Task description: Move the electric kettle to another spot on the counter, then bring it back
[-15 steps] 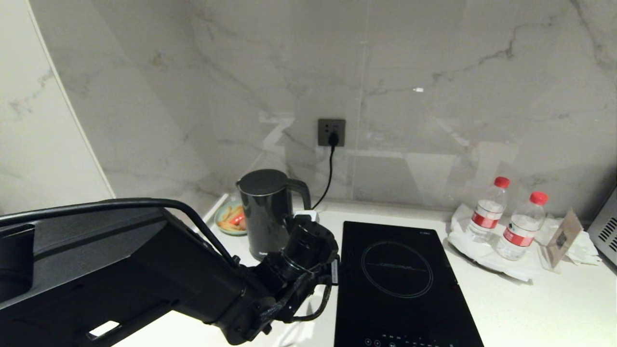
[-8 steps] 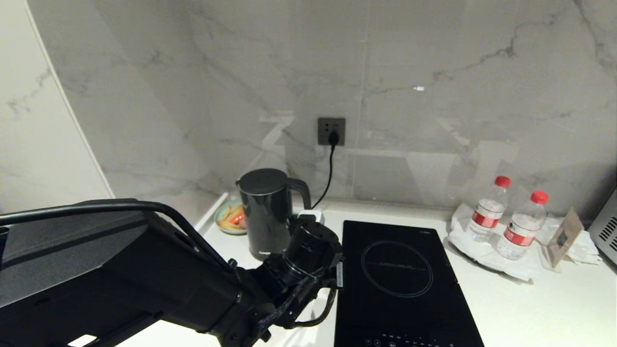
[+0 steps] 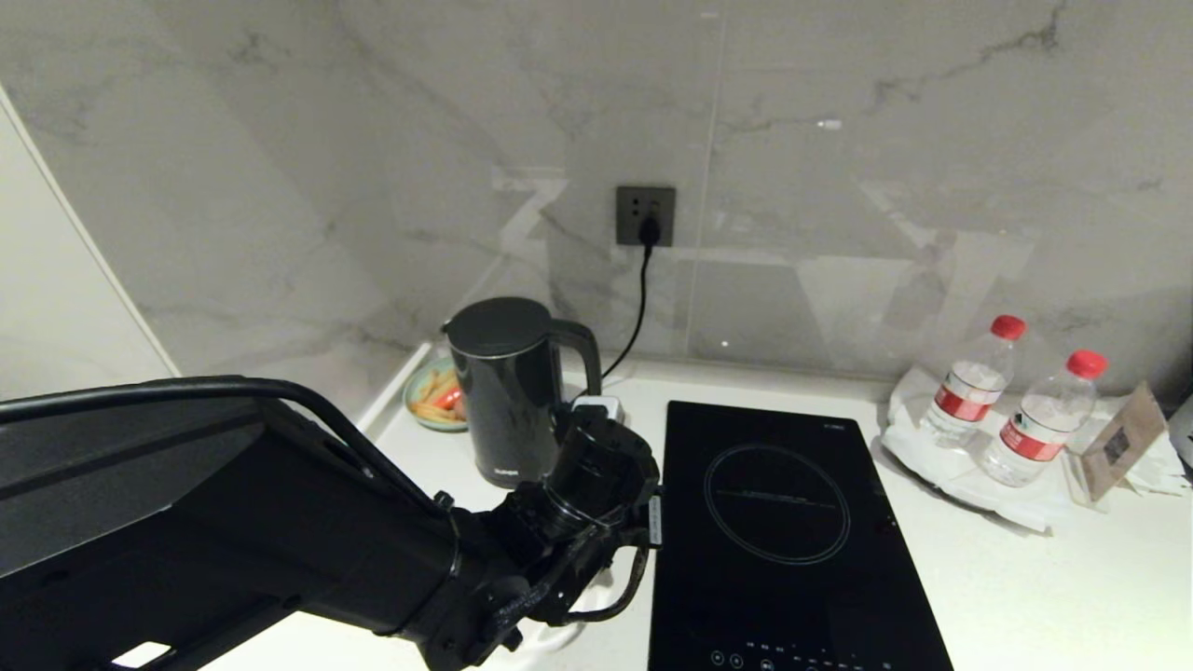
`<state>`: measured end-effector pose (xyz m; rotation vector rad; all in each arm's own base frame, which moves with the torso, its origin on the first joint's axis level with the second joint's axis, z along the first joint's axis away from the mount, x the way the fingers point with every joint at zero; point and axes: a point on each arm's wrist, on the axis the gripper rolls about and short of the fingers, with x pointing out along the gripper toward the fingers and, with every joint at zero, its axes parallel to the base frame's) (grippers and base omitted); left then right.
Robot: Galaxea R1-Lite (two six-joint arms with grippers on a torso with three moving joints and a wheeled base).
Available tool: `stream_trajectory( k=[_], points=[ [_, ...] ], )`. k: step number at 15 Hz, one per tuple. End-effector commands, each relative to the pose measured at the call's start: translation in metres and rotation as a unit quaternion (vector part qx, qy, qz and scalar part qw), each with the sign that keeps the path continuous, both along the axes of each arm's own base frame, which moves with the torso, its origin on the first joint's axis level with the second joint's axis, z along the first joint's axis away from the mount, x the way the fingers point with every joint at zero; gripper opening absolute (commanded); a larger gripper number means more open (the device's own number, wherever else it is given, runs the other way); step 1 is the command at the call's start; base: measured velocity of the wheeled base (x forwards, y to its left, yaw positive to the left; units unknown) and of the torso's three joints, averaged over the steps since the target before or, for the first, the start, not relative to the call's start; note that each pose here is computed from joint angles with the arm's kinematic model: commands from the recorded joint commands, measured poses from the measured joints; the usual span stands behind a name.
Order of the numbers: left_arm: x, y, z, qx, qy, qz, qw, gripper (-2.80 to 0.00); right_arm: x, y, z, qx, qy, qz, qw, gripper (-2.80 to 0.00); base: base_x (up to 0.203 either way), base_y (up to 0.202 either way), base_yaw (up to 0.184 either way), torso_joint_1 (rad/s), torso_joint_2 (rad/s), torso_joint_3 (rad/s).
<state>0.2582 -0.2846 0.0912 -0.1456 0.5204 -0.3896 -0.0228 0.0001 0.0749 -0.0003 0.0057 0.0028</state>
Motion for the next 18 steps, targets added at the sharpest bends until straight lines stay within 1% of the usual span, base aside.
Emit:
stream_trajectory(
  k=[1,6,11,12,14,18],
  points=[
    [0.000,-0.001,0.000,-0.002,-0.002,0.000,1.0000,-2.80,0.000,0.000,0.000,0.000,0.001,-0.001,1.000,-2.80,0.000,0.000,0.000,0.007,0.00,-0.193],
    [-0.002,0.000,-0.002,0.002,-0.002,0.000,1.0000,-2.80,0.000,0.000,0.000,0.000,0.001,0.000,1.000,-2.80,0.000,0.000,0.000,0.003,0.00,-0.054],
    [-0.008,-0.011,0.007,0.000,-0.016,-0.014,0.9998,-2.80,0.000,0.000,0.000,0.000,0.001,0.000,1.000,-2.80,0.000,0.000,0.000,0.000,0.00,0.000],
    [-0.011,-0.010,0.009,0.004,-0.022,-0.008,0.9997,-2.80,0.000,0.000,0.000,0.000,0.001,0.000,1.000,-2.80,0.000,0.000,0.000,0.000,0.00,0.000],
    [-0.010,-0.007,0.007,0.011,-0.021,0.003,0.9997,-2.80,0.000,0.000,0.000,0.000,0.001,0.000,1.000,-2.80,0.000,0.000,0.000,0.000,0.00,0.000],
    [-0.009,-0.012,0.012,0.003,-0.029,0.000,0.9996,-2.80,0.000,0.000,0.000,0.000,0.000,0.000,1.000,-2.80,0.000,0.000,0.000,0.000,0.00,0.000]
  ],
)
